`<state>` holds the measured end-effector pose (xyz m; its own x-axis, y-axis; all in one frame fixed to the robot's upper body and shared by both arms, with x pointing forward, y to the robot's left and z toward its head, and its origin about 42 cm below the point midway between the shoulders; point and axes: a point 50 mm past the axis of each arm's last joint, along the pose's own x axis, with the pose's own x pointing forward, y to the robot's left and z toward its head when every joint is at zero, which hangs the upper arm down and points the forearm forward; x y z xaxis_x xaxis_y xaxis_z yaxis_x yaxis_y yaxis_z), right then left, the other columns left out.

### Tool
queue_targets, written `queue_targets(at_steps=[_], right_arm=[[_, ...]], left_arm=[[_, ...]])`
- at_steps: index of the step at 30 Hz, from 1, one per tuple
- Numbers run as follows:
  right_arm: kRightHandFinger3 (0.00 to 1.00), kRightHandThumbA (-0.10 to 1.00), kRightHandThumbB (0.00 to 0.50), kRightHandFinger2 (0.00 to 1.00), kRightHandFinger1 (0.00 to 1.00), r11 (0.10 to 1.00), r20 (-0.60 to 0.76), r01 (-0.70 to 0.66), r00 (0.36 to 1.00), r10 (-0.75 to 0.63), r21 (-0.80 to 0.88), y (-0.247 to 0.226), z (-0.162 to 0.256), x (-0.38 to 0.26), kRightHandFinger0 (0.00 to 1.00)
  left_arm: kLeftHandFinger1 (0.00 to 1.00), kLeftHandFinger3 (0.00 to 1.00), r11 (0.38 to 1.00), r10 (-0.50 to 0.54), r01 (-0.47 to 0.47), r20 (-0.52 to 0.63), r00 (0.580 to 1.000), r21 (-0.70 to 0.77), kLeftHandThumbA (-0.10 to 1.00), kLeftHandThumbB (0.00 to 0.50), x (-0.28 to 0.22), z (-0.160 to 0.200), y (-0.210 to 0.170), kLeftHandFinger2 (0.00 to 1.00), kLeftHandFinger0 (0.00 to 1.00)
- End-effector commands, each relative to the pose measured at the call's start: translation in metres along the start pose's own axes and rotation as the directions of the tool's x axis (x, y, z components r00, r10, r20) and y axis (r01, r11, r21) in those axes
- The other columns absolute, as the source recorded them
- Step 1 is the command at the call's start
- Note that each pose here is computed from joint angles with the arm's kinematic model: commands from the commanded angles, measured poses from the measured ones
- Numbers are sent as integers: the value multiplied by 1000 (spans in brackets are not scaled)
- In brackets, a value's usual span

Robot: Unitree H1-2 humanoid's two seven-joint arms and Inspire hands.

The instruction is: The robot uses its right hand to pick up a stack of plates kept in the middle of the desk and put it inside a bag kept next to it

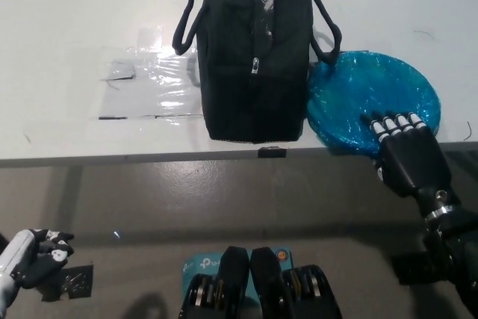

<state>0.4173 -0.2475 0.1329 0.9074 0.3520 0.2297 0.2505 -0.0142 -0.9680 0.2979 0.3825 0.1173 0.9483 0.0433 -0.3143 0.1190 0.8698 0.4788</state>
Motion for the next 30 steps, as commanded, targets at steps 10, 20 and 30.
queue_targets(at_steps=[10,20,30], right_arm=[[147,-100,14,0,0,995,121,58,990,-67,75,-9,1,-5,0],[0,-100,253,43,0,933,24,91,994,-106,347,-24,-3,-5,0],[357,-100,77,386,1,-3,-528,535,835,156,845,-80,-33,-2,0]], left_arm=[[632,787,996,-5,4,12,1000,92,-100,62,-3,11,10,753,624],[645,821,996,0,0,7,1000,91,-92,45,-4,10,8,778,650],[681,838,996,-1,2,-8,1000,90,-2,34,-8,4,3,795,696]])
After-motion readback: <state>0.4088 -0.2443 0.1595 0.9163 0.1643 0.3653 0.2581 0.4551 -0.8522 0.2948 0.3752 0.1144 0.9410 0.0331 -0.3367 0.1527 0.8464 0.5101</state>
